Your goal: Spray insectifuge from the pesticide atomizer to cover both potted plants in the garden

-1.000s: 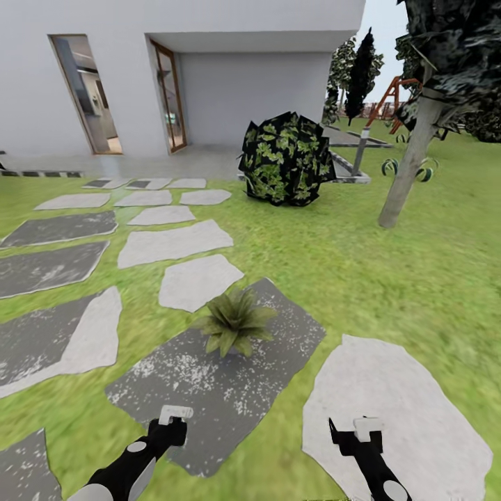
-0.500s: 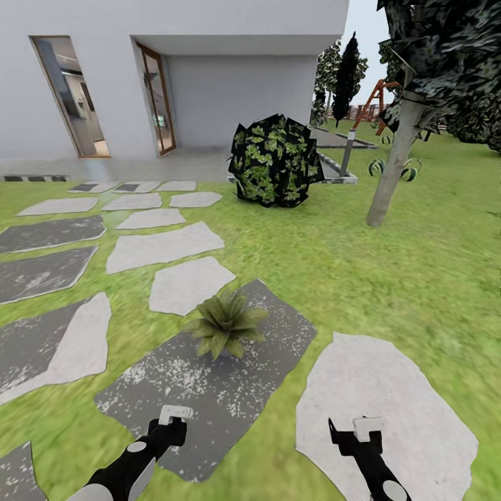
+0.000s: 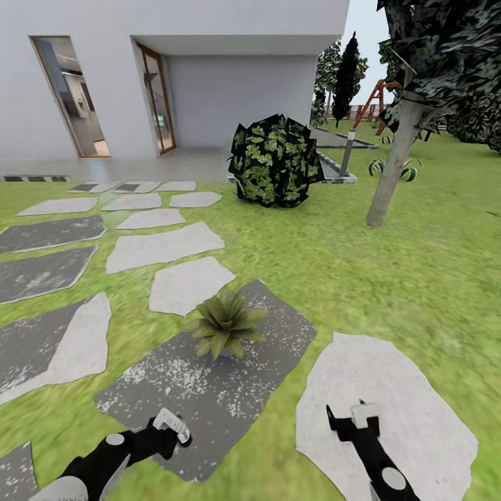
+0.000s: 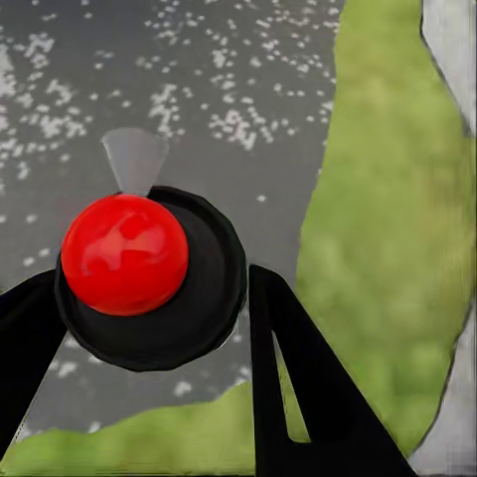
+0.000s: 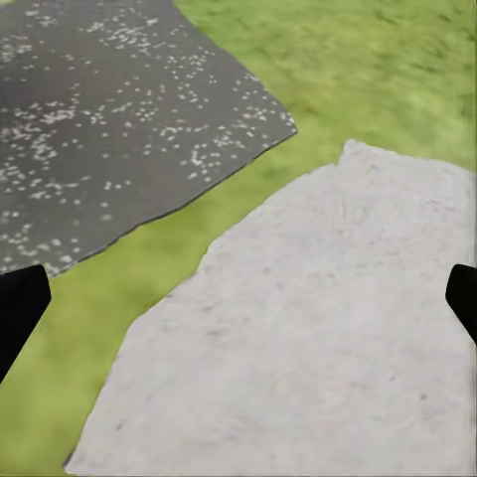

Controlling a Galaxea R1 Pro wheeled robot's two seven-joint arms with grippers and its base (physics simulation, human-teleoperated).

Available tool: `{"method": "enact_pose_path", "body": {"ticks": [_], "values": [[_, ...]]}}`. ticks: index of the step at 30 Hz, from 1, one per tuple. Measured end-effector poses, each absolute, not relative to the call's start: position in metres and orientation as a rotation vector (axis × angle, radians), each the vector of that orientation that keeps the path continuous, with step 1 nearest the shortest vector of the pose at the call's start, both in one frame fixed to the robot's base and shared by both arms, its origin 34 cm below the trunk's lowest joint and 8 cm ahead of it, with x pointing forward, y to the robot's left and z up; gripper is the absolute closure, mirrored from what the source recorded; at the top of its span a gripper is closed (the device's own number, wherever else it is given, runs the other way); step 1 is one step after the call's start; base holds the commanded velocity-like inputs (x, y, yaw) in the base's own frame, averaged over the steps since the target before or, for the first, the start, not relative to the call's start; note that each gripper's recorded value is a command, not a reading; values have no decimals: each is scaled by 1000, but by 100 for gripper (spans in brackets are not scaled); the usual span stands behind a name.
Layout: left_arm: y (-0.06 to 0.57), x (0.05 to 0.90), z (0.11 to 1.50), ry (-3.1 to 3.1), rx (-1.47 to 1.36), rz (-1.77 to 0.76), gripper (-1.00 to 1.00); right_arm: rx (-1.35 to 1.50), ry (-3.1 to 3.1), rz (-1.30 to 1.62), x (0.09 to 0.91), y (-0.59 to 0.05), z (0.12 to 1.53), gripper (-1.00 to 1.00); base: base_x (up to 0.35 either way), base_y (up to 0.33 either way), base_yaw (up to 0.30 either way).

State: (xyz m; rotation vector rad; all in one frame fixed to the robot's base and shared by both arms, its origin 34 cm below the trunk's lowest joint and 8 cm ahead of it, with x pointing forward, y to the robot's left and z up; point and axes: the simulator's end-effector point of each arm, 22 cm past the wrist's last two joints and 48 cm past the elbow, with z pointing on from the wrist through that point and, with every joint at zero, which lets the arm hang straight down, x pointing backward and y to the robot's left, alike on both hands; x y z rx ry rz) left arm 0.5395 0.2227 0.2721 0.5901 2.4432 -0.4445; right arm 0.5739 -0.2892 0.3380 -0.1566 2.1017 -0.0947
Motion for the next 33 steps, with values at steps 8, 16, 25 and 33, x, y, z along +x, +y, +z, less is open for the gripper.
{"method": "enact_pose_path", "body": {"ticks": [8,16,25,33], "values": [[233,525,271,2445,835,-453,100,-491,2070,-141,572,-261,336,-100,0,0,0],[224,504,265,2440,1039,-488,100,-783,2099,128,552,-200,320,-100,0,0,0],[185,469,260,2370,1408,-581,100,-1179,2070,464,533,-124,325,100,0,0,0],[165,458,258,2333,1507,-603,100,-1213,2019,570,533,-86,340,100,0,0,0]]}}
